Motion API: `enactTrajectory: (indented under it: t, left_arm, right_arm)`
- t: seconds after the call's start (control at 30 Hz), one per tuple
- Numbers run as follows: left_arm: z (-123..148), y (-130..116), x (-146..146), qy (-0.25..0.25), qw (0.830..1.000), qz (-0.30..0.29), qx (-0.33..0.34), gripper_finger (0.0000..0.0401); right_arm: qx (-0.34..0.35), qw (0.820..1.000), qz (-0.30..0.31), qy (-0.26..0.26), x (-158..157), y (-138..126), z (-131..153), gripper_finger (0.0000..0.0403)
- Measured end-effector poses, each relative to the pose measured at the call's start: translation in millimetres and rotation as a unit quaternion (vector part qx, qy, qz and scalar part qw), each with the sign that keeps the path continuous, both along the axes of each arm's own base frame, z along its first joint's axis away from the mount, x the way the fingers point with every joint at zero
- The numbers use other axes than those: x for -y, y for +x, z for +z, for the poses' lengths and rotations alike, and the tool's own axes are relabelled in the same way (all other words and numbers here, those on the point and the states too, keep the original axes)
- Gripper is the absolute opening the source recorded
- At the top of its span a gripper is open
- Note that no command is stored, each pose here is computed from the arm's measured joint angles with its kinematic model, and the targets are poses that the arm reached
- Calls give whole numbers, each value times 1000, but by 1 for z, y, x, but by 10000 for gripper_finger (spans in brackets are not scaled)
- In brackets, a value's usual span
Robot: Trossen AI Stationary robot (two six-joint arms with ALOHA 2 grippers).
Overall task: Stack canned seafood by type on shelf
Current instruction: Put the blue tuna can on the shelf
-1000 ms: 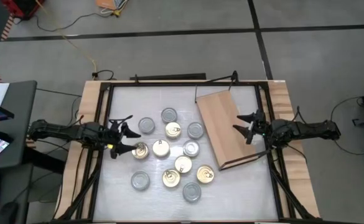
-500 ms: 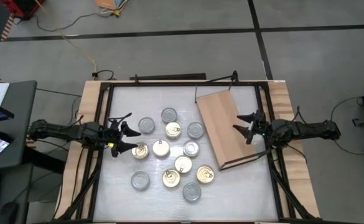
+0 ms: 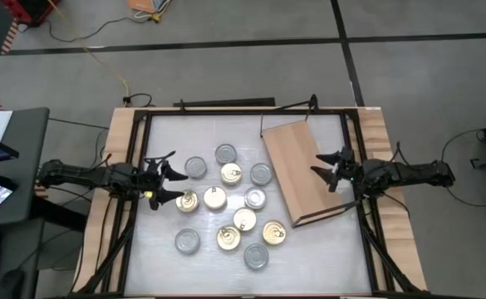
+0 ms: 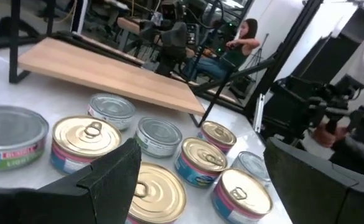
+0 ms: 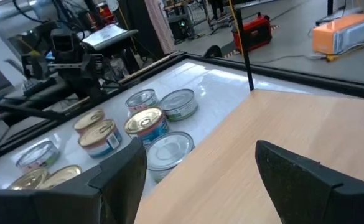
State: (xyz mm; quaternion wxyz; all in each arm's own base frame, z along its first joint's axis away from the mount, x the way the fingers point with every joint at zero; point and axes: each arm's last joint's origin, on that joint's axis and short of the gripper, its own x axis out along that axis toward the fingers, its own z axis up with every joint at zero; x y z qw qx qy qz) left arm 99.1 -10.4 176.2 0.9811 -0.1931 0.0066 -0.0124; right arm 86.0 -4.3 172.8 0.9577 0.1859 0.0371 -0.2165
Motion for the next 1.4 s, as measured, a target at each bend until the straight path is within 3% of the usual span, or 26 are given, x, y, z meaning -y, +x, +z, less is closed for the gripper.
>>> enactTrajectory:
  t: [0.13,0.37,0.6,0.8,1.0,1.17,1.4]
  left_arm:
    - [5,0,-3,8,999,46,23,325]
    - [24,3,-1,33,999,25,-16,325]
    - [49,27,4,122,990,-17,-63,325]
    - [64,52,16,112,985,-74,-104,325]
    - [72,78,46,148,967,-88,-189,325]
    - [71,94,72,184,945,-44,-268,323]
    - [61,122,109,231,909,-59,-343,287]
  right_arm:
    - [11,999,45,-29,-2,3,5,321]
    - [7,996,57,-63,-5,17,10,321]
    - [68,994,53,-70,-6,39,23,321]
    - [34,989,115,-82,-17,55,32,313]
    - [-20,984,146,-96,-35,76,34,289]
    - [-79,983,119,-119,-48,90,37,284]
    - [-142,972,116,-147,-68,113,52,283]
